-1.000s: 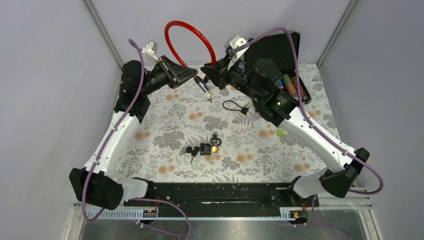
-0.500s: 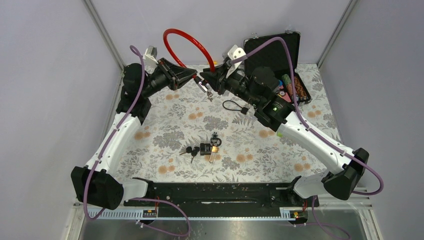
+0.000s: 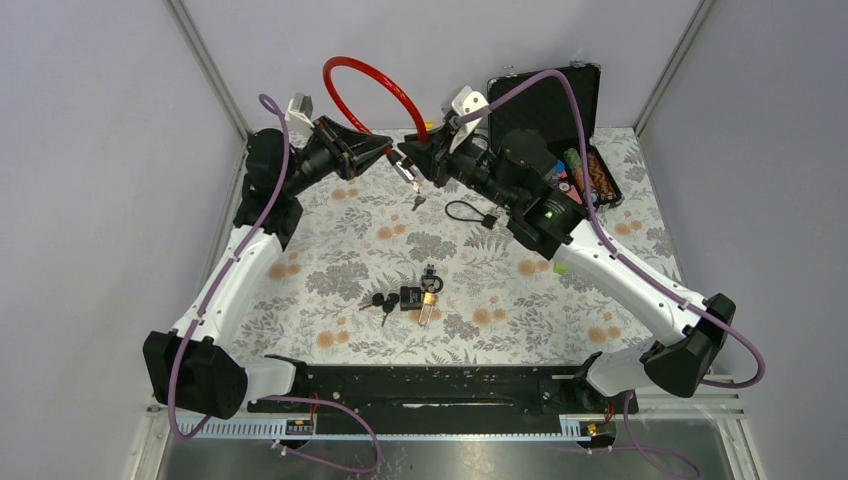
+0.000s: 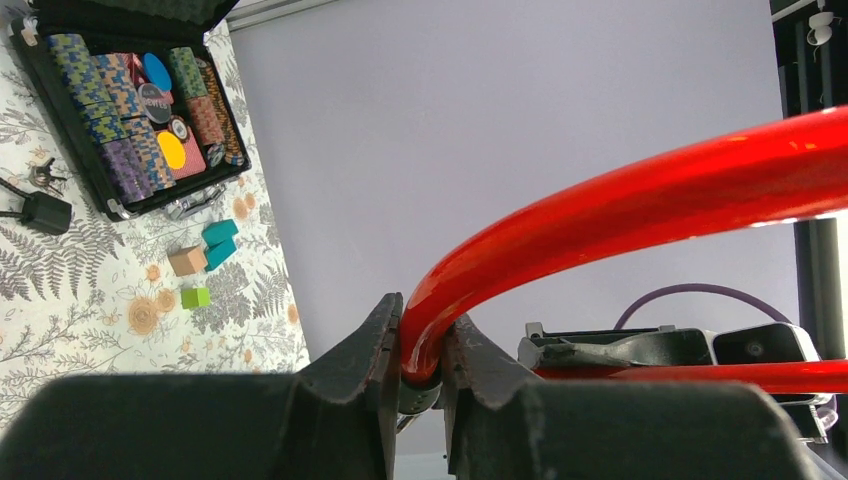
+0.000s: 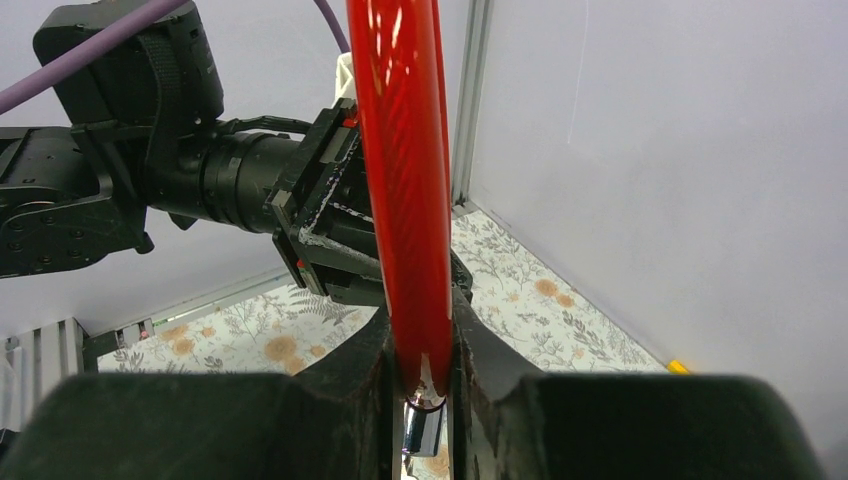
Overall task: Lock with the key
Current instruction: Lock the lock.
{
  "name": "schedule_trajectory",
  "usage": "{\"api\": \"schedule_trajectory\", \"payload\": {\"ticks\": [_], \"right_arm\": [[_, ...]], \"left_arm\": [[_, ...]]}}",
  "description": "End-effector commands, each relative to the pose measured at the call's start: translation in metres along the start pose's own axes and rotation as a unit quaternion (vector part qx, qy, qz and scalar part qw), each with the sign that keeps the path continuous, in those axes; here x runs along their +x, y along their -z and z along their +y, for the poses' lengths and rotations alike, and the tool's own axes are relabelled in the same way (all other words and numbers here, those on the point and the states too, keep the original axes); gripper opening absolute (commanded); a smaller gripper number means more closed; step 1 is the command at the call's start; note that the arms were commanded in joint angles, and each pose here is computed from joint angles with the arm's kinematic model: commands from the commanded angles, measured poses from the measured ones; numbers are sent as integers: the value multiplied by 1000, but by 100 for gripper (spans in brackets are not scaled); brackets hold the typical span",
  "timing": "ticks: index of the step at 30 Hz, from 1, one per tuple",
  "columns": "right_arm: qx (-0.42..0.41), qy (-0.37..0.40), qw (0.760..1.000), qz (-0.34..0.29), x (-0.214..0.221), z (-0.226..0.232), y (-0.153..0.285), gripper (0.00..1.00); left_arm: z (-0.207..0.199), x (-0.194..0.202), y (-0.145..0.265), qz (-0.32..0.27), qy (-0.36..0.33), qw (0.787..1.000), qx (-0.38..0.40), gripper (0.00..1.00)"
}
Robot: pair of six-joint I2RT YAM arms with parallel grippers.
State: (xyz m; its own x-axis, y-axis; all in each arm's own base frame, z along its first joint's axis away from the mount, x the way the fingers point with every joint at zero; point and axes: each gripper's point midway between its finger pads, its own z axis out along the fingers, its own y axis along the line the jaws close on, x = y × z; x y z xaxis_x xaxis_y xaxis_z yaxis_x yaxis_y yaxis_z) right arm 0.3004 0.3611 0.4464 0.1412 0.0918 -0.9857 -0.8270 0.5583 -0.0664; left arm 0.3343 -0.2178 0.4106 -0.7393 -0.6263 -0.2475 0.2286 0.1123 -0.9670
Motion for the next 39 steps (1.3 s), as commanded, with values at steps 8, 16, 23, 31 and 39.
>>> {"api": "schedule_trajectory", "payload": {"ticks": [8, 16, 23, 31, 39], "right_arm": [[14, -8, 1000, 17, -23, 0, 9, 39], [-4, -24, 999, 24, -33, 8, 15, 47], [-45, -40, 997, 39, -27, 26, 32, 72], [-43, -81, 994, 60, -9, 31, 41, 76], [-5, -116, 990, 84, 8, 20, 43, 77]], "left_arm": [[-57, -1, 16, -28, -56, 995, 81, 0], [-53, -3, 14, -29, -50, 996, 72, 0], [-52, -9, 12, -39, -53, 996, 58, 0], [-47, -12, 12, -45, -57, 997, 34, 0], [-40, -12, 13, -45, -49, 998, 15, 0]]}}
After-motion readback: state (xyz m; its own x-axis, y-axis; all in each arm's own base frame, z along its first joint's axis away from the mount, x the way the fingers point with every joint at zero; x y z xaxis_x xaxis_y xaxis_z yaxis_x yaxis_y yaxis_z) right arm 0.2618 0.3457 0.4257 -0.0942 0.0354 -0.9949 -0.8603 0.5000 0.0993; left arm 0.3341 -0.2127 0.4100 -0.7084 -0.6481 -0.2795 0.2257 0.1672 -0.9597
